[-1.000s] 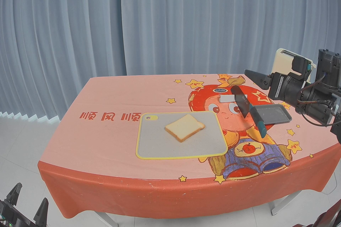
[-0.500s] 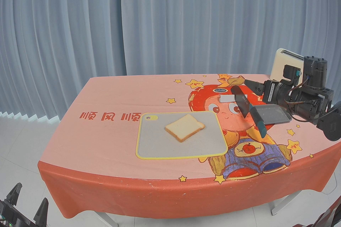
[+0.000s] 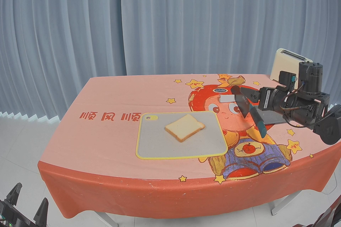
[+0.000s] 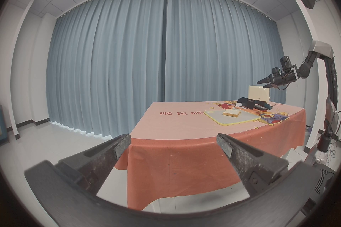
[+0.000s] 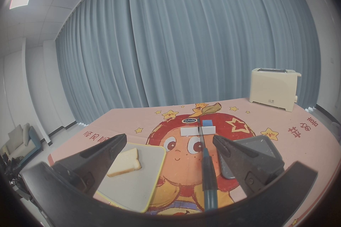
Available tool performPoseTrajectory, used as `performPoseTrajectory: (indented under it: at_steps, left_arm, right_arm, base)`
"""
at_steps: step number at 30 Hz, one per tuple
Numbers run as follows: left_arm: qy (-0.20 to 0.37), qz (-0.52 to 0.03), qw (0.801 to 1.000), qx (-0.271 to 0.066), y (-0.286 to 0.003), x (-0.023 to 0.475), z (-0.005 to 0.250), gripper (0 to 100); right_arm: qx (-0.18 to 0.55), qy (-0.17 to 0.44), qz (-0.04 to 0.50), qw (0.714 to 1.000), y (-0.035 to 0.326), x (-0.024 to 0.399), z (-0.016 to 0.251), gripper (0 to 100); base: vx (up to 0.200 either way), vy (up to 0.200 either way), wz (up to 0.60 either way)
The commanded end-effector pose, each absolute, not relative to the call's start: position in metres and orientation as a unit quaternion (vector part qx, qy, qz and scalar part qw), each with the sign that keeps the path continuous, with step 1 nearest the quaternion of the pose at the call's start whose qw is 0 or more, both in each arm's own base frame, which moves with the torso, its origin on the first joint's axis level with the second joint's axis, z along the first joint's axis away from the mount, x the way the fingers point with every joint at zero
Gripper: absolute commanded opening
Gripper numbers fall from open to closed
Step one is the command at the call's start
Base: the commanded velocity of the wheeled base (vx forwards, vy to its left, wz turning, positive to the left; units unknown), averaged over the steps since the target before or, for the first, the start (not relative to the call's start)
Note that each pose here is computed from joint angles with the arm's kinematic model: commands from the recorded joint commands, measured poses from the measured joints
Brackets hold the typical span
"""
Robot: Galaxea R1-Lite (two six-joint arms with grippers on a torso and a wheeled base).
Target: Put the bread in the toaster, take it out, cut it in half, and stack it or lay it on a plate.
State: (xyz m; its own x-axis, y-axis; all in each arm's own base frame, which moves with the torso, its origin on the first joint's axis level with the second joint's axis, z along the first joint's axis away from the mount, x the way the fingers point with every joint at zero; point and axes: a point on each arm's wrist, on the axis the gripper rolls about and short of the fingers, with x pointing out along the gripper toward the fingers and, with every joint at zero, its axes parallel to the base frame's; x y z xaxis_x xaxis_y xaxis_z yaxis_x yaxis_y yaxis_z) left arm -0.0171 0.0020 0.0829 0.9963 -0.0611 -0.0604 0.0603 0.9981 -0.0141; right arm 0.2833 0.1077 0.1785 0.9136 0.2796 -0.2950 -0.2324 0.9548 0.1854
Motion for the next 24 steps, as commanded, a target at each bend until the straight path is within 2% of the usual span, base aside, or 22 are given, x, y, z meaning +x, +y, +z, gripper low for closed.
performPoseTrajectory:
  at_steps: [1,8,16,24]
  left_arm:
    - [0.039,-0.03,0.999,-0.006,0.002,-0.016,0.078,100]
    - [0.036,-0.03,0.999,-0.007,0.002,-0.016,0.078,100]
    - [0.035,-0.029,0.999,-0.007,0.002,-0.016,0.079,100]
    - [0.034,-0.029,0.999,-0.007,0.002,-0.016,0.079,100]
  right_arm:
    - [0.071,0.17,0.137,0.973,0.111,0.281,0.174,100]
    - [0.069,0.181,0.146,0.97,0.118,0.282,0.168,100]
    - [0.068,0.185,0.129,0.972,0.111,0.289,0.164,100]
    - [0.05,0.208,0.106,0.971,0.101,0.301,0.147,100]
  base:
    - [0.0,0.0,0.0]
    - [0.0,0.0,0.0]
    - [0.0,0.0,0.0]
    - [0.0,0.0,0.0]
